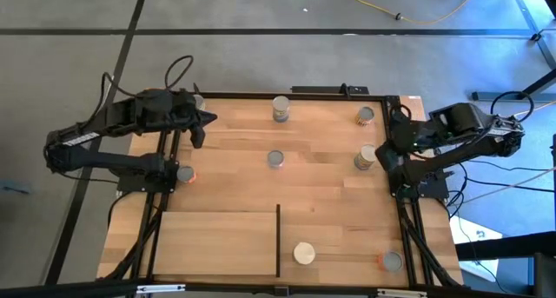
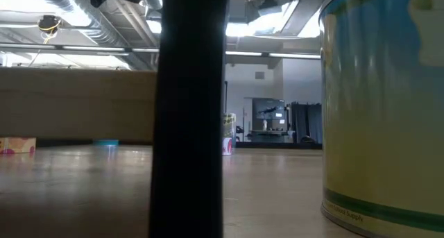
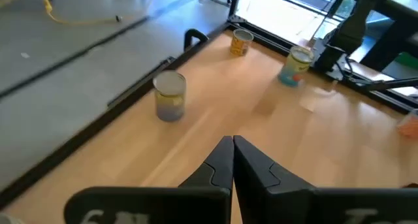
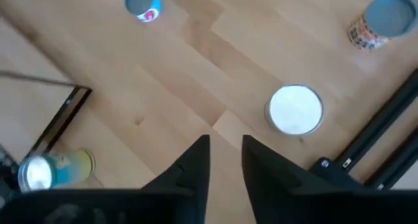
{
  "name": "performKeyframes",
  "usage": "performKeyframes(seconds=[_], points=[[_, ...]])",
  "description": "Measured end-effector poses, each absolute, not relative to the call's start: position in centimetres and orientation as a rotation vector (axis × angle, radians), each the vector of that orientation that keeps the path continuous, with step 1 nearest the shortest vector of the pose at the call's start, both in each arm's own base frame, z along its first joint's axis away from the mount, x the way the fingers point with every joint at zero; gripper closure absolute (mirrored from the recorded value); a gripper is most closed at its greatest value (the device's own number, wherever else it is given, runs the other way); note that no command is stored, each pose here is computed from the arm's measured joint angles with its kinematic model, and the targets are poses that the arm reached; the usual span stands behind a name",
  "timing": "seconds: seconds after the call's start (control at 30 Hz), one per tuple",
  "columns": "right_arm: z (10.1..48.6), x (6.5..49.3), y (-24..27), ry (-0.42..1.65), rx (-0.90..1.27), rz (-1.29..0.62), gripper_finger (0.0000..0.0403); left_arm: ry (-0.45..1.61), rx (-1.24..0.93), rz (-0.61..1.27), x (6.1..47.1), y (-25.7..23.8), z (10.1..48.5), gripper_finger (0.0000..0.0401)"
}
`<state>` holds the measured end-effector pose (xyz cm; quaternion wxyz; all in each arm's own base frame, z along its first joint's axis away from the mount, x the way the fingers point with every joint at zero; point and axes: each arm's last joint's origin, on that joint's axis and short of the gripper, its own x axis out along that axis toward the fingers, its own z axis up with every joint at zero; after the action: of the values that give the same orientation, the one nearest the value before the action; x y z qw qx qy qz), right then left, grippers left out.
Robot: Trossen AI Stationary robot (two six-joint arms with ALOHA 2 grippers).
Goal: Pick and place cans onto a shelf
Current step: Put the canned tomatoes on the shelf
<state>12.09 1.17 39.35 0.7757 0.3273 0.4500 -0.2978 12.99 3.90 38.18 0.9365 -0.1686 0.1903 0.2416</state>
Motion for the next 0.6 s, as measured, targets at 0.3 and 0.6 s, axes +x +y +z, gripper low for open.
performKeyframes(seconds=[0.3,0.6], points=[[37.8,15.7,0.1,1.033,0.787,-0.831,0.0284,0.402,-0.369,0.412,13.0,3.7,38.1,0.0401],[35.2,19.4,-2.2,1.202,0.776,-0.907,0.0283,0.402,-0.369,0.408,13.0,3.7,38.2,0.0401]])
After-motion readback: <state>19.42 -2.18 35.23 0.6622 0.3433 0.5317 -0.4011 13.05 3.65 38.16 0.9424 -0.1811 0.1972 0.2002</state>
